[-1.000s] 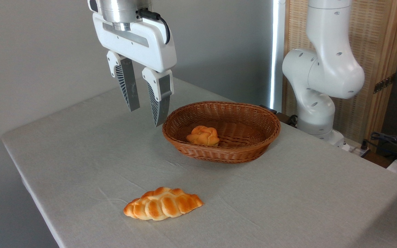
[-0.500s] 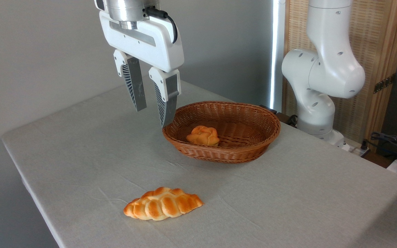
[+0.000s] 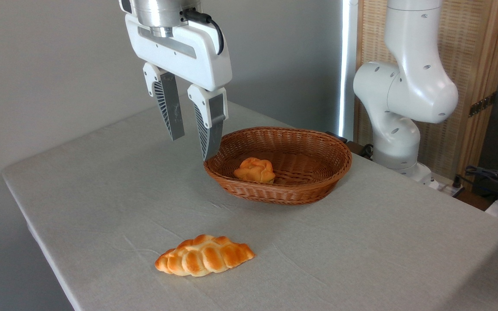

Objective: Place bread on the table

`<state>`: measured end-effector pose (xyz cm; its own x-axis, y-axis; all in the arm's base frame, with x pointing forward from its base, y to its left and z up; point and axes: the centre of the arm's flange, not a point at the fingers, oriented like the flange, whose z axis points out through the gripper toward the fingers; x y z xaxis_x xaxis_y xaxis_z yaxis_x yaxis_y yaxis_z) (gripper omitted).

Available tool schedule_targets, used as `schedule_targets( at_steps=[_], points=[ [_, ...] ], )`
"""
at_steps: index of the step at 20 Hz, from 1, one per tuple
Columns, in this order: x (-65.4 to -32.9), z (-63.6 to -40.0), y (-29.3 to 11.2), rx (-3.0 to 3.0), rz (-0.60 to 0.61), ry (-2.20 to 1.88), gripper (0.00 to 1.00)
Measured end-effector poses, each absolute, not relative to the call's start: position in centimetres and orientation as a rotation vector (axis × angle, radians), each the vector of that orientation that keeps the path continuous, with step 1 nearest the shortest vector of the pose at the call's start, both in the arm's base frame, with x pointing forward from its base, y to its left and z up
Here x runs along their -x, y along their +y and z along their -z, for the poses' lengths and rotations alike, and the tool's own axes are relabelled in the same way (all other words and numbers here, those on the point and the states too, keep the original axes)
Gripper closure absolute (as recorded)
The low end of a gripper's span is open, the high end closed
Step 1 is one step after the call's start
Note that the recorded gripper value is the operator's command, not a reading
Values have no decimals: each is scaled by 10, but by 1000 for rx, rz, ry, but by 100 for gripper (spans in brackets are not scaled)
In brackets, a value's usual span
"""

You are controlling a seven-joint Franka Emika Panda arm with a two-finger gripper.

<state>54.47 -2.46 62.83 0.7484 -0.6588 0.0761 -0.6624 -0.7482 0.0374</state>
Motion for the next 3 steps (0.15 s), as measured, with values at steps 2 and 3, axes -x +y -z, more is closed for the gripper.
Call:
schedule_targets(
  at_steps=[2, 3],
  points=[
    [-545, -628, -24, -2886, -85, -1097, 0],
    [-545, -628, -23, -2894, -80, -1104, 0]
  ],
)
